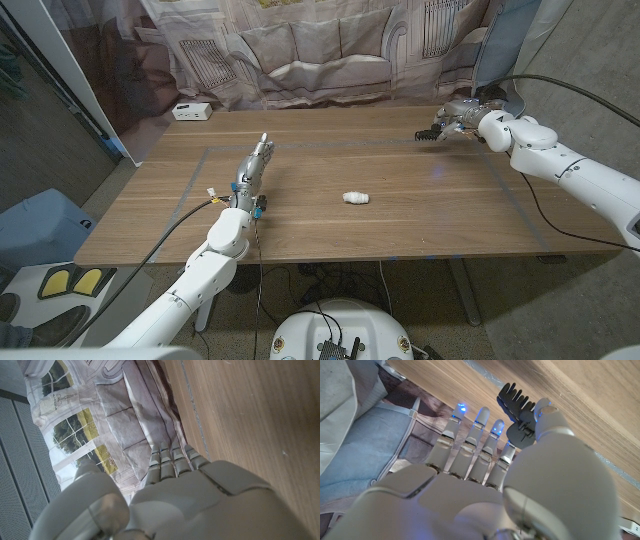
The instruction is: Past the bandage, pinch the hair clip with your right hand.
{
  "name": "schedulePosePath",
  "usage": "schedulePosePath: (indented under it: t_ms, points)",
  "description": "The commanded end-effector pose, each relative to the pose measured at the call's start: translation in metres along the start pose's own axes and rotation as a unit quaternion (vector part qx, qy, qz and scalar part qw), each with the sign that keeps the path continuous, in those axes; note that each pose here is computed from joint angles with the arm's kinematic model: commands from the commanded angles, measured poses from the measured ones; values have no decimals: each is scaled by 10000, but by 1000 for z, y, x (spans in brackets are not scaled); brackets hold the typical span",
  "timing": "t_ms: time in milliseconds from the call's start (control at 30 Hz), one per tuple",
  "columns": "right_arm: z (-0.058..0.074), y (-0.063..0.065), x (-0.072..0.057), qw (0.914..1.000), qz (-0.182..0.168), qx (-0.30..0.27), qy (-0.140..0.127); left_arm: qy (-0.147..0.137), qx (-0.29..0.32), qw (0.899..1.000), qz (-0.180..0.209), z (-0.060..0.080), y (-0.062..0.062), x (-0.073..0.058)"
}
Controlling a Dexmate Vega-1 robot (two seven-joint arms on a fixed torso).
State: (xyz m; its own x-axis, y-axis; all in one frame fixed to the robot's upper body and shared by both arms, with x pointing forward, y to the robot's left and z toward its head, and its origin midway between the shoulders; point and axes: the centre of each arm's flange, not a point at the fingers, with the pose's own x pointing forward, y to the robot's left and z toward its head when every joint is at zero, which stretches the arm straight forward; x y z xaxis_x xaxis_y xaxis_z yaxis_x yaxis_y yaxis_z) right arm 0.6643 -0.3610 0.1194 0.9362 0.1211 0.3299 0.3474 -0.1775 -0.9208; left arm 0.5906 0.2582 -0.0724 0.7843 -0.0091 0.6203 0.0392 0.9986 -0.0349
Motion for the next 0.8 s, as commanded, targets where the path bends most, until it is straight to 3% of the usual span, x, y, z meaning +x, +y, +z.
schedulePosePath:
  t_ms: [33, 467, 800]
  points:
    - [-4, 4, -2, 9997, 197, -61, 164, 14, -23, 10000, -33, -2, -1, 2]
    - [-11, 8, 4, 9973, 561, -185, 442, 37, -25, 10000, -61, -2, -4, 4]
    - [-12, 8, 6, 9942, 782, -279, 684, -38, 66, 10000, -58, 7, -3, 4]
